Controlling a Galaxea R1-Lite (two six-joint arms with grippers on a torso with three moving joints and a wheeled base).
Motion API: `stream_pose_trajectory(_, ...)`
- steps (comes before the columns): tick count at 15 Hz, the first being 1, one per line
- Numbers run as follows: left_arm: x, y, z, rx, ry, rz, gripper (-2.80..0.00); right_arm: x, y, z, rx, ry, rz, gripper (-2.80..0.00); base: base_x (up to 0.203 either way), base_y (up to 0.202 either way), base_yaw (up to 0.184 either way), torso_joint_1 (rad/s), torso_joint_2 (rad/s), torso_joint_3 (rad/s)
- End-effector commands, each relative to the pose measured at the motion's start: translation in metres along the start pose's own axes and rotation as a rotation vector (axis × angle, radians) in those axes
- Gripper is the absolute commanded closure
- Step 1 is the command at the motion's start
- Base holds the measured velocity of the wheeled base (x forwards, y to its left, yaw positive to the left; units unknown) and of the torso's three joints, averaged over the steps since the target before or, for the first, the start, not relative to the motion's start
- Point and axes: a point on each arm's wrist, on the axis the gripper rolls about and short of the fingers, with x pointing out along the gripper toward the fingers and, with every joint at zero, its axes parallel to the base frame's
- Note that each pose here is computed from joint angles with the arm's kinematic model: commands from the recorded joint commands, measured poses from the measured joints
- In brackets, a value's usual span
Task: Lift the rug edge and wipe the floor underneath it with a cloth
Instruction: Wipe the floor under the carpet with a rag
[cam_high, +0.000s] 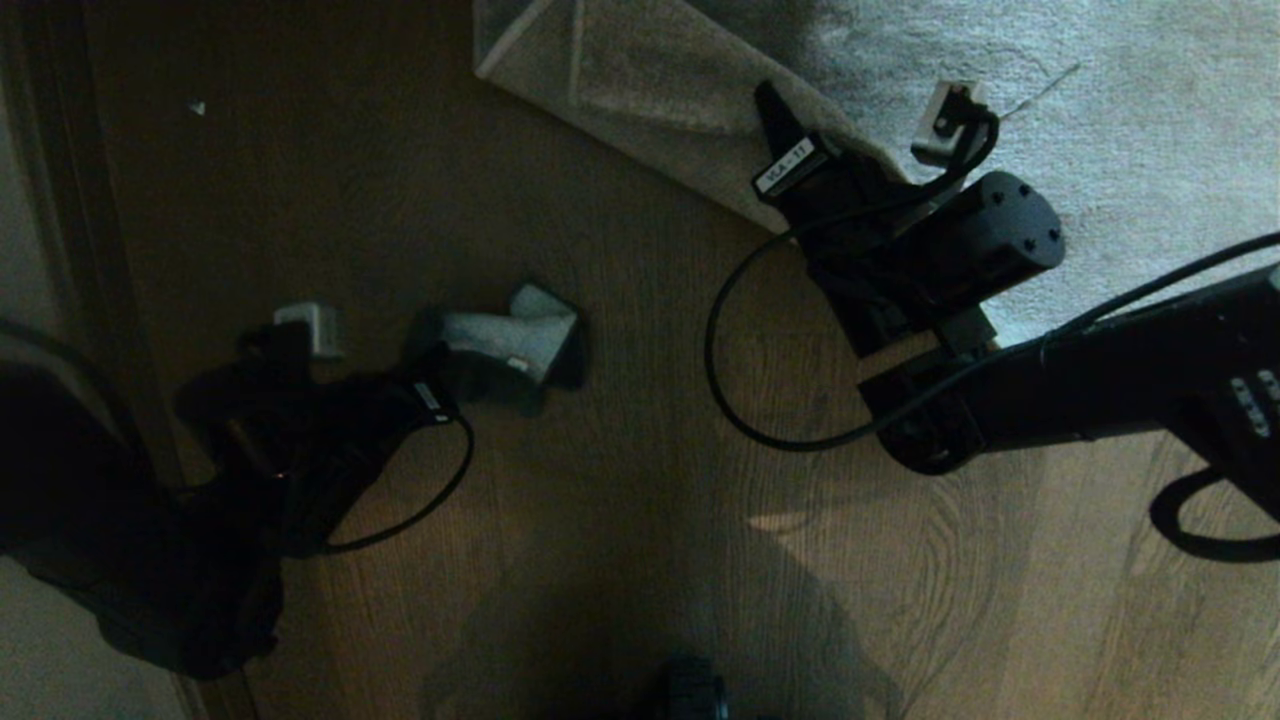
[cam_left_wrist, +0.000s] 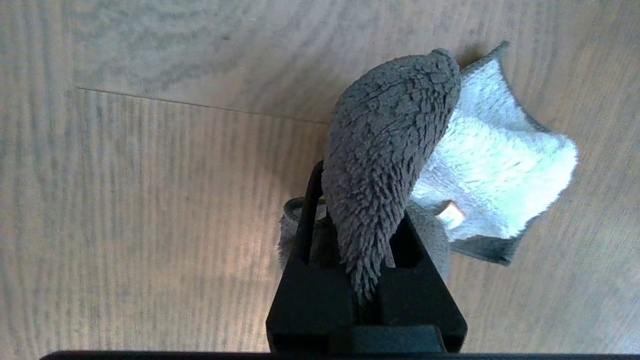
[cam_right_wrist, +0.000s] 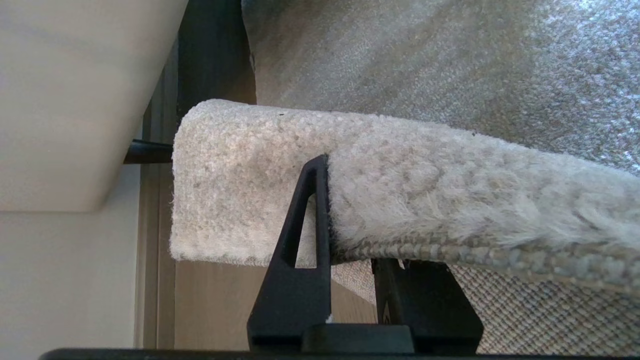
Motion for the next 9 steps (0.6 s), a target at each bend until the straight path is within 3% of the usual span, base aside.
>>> stream_pose_trajectory(1,0.000,-0.003,0.005,-0.004,-0.046,-0.018,0.00,0.000,0.002,0.004,0.005,-0.043,0.020,0.00,0.000,0.000,0.000,0.000,0.00,0.000)
stream_pose_trajectory(5,-0.011,-0.044,0.004,-0.019,-0.039,-0.143,0.00,0.000,0.002,0.003,0.005,-0.041,0.019,0.00,0.000,0.000,0.000,0.000,0.00,0.000)
stream_pose_trajectory(9,-0.047,-0.096,-0.008,-0.037,0.032,-0.305,0.00,0.000,0.002,0.003,0.004,-0.041,0.020,0.00,0.000,0.000,0.000,0.000,0.00,0.000)
